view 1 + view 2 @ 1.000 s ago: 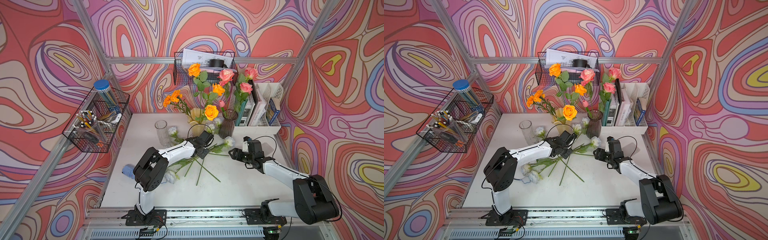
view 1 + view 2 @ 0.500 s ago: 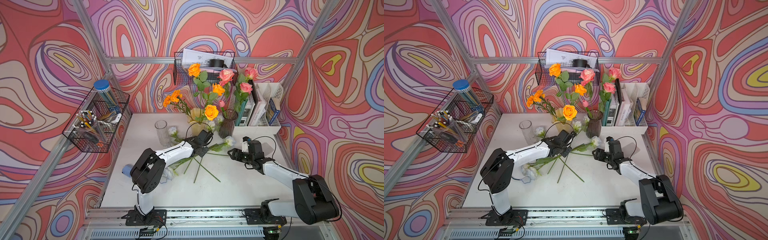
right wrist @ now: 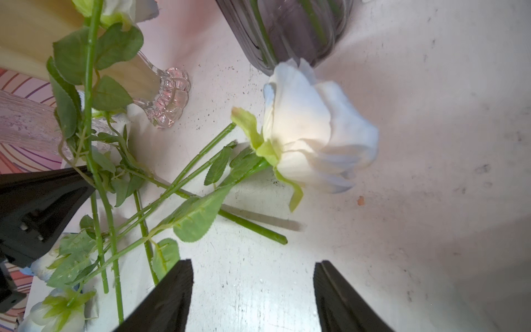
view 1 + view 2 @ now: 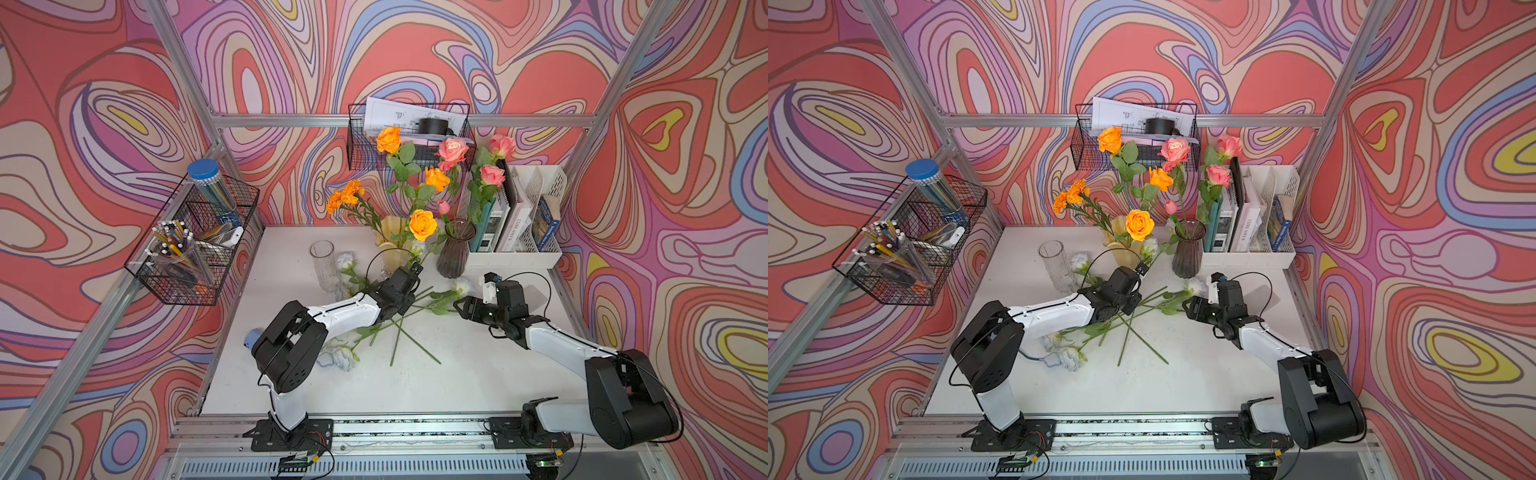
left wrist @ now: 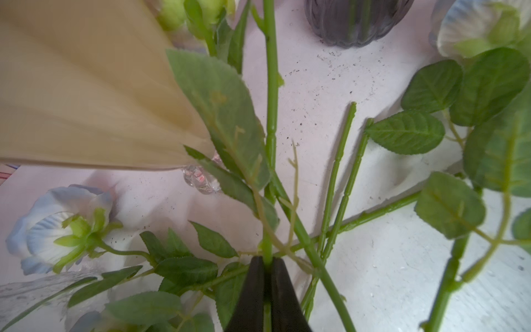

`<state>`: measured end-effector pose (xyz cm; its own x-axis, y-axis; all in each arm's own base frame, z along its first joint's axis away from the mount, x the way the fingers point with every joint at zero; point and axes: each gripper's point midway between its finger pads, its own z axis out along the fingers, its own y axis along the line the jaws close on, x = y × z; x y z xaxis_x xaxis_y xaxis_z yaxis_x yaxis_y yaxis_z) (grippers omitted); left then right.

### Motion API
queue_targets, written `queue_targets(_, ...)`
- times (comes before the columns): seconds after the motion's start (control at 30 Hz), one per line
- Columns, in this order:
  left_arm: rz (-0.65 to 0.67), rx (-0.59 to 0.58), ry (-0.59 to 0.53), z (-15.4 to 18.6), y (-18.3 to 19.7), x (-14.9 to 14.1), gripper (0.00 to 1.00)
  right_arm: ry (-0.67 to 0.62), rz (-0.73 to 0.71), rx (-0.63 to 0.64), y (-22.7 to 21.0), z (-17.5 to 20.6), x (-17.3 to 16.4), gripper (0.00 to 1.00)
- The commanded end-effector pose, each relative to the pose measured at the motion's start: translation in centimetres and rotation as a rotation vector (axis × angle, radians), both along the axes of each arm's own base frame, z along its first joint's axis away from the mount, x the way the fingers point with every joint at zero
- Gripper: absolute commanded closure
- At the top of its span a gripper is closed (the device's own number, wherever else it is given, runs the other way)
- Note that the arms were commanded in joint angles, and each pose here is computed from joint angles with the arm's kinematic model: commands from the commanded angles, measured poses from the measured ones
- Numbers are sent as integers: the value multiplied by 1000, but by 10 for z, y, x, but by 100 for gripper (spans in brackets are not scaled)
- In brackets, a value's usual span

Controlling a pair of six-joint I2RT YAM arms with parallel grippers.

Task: Arrange the flowers in different vases according to their colors
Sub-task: Pick up the flower at the center of the board.

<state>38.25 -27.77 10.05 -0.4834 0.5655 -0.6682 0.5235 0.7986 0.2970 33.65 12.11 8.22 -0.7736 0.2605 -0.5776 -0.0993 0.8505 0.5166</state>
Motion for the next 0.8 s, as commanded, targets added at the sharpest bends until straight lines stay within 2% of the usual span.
queue_targets(0.0,-3,-92,-132,45,-3,7,100,-23,20,32,4,5,2,32)
queue_targets(0.17,-62,-162,-144,60,-13,0,100,-38,48,78,13,10,5,32)
queue_targets(0.23,-76,-180,-138,63,-17,-1,100,-59,80,132,21,19,5,32)
queue_targets(0.4,-69,-177,-135,61,-17,1,100,-197,181,274,45,58,2,32)
queue_targets(0.63,-66,-179,-138,61,-18,2,100,-313,234,264,53,93,8,32)
queue_targets(0.77,-65,-175,-138,60,-17,2,100,-333,368,307,85,102,-3,32)
